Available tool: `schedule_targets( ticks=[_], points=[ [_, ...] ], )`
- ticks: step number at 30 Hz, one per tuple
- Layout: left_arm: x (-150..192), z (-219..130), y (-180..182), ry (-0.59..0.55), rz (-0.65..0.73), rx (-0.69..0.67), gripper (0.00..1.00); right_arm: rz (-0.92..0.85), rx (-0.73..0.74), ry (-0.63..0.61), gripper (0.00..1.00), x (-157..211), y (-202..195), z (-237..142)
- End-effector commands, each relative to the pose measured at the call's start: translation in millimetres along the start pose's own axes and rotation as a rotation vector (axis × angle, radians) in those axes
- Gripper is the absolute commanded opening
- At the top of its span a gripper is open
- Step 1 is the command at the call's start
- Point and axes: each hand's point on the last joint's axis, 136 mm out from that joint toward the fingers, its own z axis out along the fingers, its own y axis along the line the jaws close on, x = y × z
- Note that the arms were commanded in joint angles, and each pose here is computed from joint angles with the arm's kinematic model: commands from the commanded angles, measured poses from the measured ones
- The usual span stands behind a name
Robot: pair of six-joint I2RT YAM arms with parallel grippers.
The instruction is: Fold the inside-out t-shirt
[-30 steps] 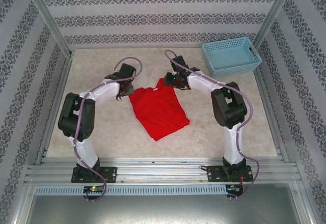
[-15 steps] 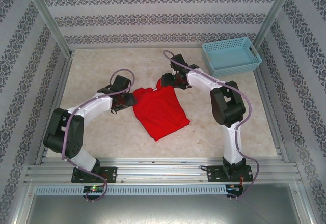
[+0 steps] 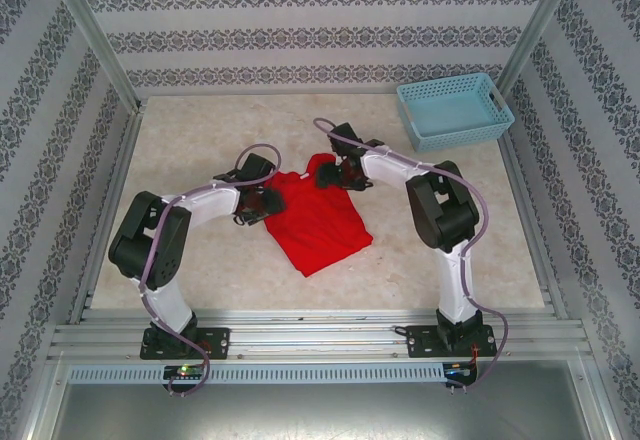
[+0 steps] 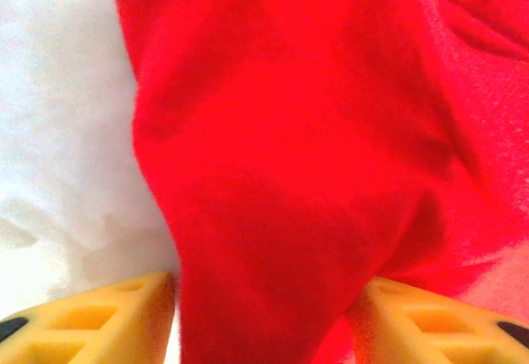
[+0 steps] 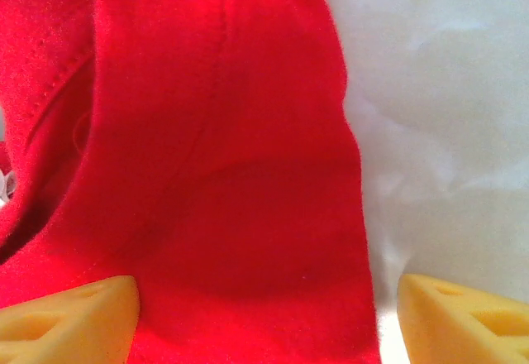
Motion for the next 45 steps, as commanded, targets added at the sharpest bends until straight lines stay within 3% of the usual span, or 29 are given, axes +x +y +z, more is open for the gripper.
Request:
schedule_targets(
  ticks=[1, 6, 20, 32, 38, 45],
  points=[
    [-4, 16, -27, 0.009, 0.001, 0.092, 0.54, 0.010, -0.011, 0.079, 0.79, 26, 16, 23],
    [-6, 30, -37, 0.035, 0.003, 0.118, 0.51, -0.002, 0.043, 0.120, 0.74, 43, 26, 34],
    [2, 36, -63, 0.034, -0.045, 0.269, 0.40, 0.061, -0.057, 0.134, 0.57, 76, 63, 32],
    [3, 37, -66, 0.030, -0.047, 0.300, 0.36, 0.108, -0.178, 0.144, 0.22, 95, 80, 25],
    [2, 34, -57, 0.013, -0.047, 0.276, 0.21, 0.149, -0.172, 0.098, 0.09, 99, 68, 16],
    [-9, 14, -44, -0.029, -0.058, 0.293, 0.00, 0.211, -0.268, 0.015, 0.00, 78, 58, -3]
  ],
)
